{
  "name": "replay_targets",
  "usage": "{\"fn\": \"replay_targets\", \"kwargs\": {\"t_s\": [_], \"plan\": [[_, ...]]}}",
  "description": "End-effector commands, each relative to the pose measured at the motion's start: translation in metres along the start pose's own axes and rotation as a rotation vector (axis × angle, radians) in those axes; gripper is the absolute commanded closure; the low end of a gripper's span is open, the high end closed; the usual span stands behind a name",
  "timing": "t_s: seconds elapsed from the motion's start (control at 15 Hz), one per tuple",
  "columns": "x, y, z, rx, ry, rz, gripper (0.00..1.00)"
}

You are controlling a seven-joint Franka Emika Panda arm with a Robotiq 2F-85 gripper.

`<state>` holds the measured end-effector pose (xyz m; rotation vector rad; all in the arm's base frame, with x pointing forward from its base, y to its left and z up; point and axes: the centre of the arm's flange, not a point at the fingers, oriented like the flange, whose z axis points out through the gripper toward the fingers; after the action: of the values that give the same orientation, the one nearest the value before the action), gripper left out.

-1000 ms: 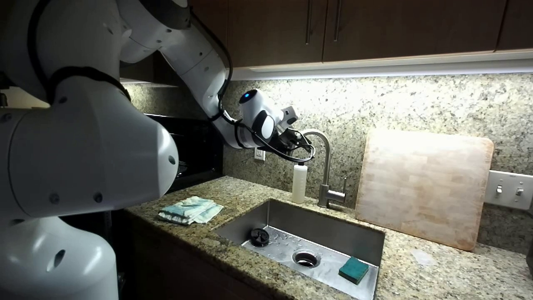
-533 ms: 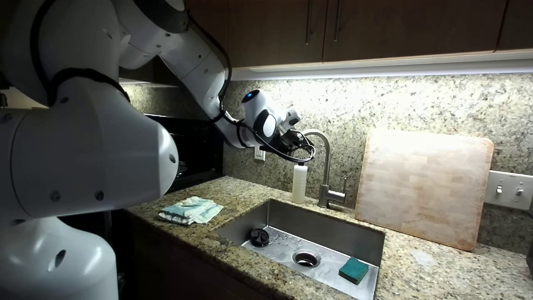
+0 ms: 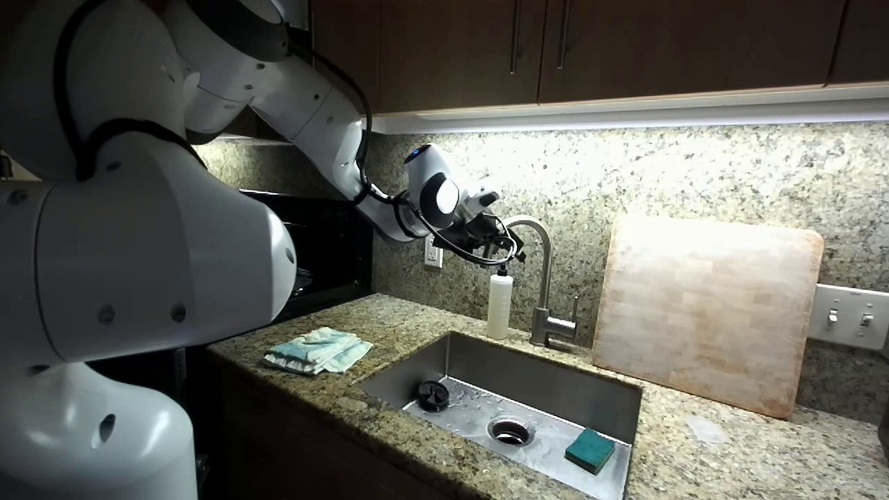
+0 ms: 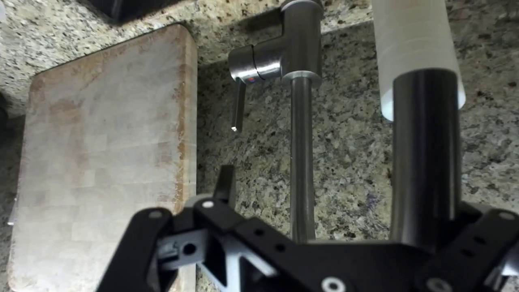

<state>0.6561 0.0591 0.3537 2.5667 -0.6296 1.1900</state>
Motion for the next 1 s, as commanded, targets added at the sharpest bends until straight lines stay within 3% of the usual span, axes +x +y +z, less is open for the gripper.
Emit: {"fn": "replay_targets", "kwargs": {"t_s": [0.0,0.33,0.47,0.53,0.93], "plan": [[-0.022,0.07,-0.006,-0.094,-0.03,0.038,0.0],[-0.024,0.15,0.002,-0.219,-0.066,0.101,0.0],[-0.016,0.155,0.0,-0.227,-0.041,0.114,0.0],[-0.018,0.134,0.011,-0.232,-0.039,0.105,0.0],[-0.015,0.146,0.009,-0.248,-0.037,0.119,0.0]]}}
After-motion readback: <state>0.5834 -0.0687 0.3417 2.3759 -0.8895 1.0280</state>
